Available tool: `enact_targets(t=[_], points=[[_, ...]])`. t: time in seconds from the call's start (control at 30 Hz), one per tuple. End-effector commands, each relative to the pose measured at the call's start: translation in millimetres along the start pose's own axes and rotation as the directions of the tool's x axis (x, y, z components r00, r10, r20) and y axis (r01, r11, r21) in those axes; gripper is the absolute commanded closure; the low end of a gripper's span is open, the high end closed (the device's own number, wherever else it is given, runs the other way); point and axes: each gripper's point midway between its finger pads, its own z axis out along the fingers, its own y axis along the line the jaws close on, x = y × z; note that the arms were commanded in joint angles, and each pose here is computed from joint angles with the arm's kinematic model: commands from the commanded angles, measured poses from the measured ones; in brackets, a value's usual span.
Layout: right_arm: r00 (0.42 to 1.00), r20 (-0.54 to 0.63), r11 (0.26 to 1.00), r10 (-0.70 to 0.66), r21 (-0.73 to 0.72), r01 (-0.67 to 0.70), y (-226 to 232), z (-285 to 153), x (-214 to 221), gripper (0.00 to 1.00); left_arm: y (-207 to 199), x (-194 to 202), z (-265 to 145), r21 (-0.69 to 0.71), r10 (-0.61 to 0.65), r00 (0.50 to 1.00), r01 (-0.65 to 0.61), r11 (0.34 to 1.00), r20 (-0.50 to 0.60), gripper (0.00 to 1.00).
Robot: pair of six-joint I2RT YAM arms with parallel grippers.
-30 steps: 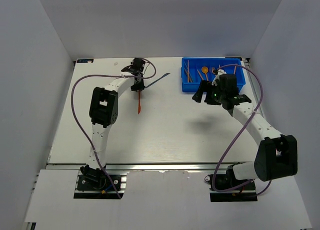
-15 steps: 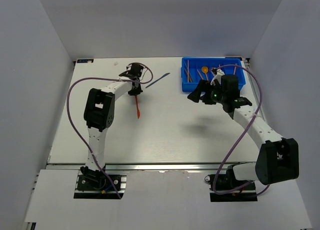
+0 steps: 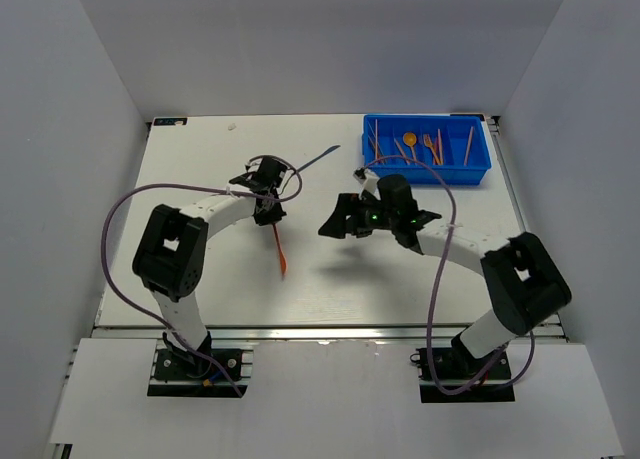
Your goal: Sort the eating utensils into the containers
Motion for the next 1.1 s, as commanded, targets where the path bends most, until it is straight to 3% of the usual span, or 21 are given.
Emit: enact_targets(t=[0.0,0.2,0.57,0.77,0.8,0.83,0.87,0.9,0.93,1.0,1.07], points=[[0.998,0.033,0.995,-0.046,-0.086,0.048,25.9,25.4,-6.2,0.12,-32.1,-24.9,-41.5,0.159,-0.077,0.993,0.062,0.985,0.086,1.00],[0.999,0.010,0.994,-0.048,-0.102,0.049,41.1,65.0,-1.5,0.15,-42.0,-22.3,-71.4,0.251,-0.098,0.990,0.071,0.965,0.098,1.00],[0.999,0.034,0.982,-0.006,-0.189,0.012,68.5,92.2,-21.9,0.27,-69.8,-23.7,-122.6,0.415,-0.116,0.986,0.055,0.908,0.122,1.00],[1.000,-0.003,0.982,0.008,-0.187,-0.009,66.7,103.9,-17.6,0.61,-72.3,-30.8,-134.1,0.441,-0.144,0.979,0.066,0.895,0.146,1.00],[1.000,-0.002,0.982,0.005,-0.190,-0.006,67.7,102.4,-17.8,0.76,-73.1,-34.6,-137.7,0.446,-0.150,0.976,0.066,0.893,0.156,1.00],[1.000,0.005,0.983,-0.005,-0.184,0.006,66.0,100.9,-19.1,0.87,-73.4,-37.0,-140.5,0.449,-0.147,0.975,0.058,0.892,0.165,0.96],[1.000,0.010,0.984,-0.009,-0.176,0.010,64.1,98.9,-20.8,1.00,-74.0,-39.8,-142.9,0.448,-0.142,0.974,0.049,0.893,0.177,0.81],[0.999,0.031,0.987,-0.010,-0.158,0.015,59.6,92.7,-29.3,1.00,-69.0,-43.4,-148.9,0.419,-0.130,0.975,0.044,0.907,0.180,0.50],[0.999,0.051,0.992,-0.014,-0.123,0.020,50.9,88.5,-37.4,1.00,-54.8,-54.2,-150.9,0.351,-0.137,0.963,0.049,0.935,0.230,0.02],[0.998,0.056,0.999,-0.040,-0.022,0.041,25.6,70.2,-48.7,1.00,-28.1,-57.9,-160.7,0.236,-0.089,0.960,0.025,0.971,0.266,0.02],[0.985,0.124,0.981,-0.118,0.169,0.096,-29.1,42.2,-88.6,1.00,7.7,-81.2,-192.7,0.110,-0.067,0.920,0.026,0.994,0.387,0.02]])
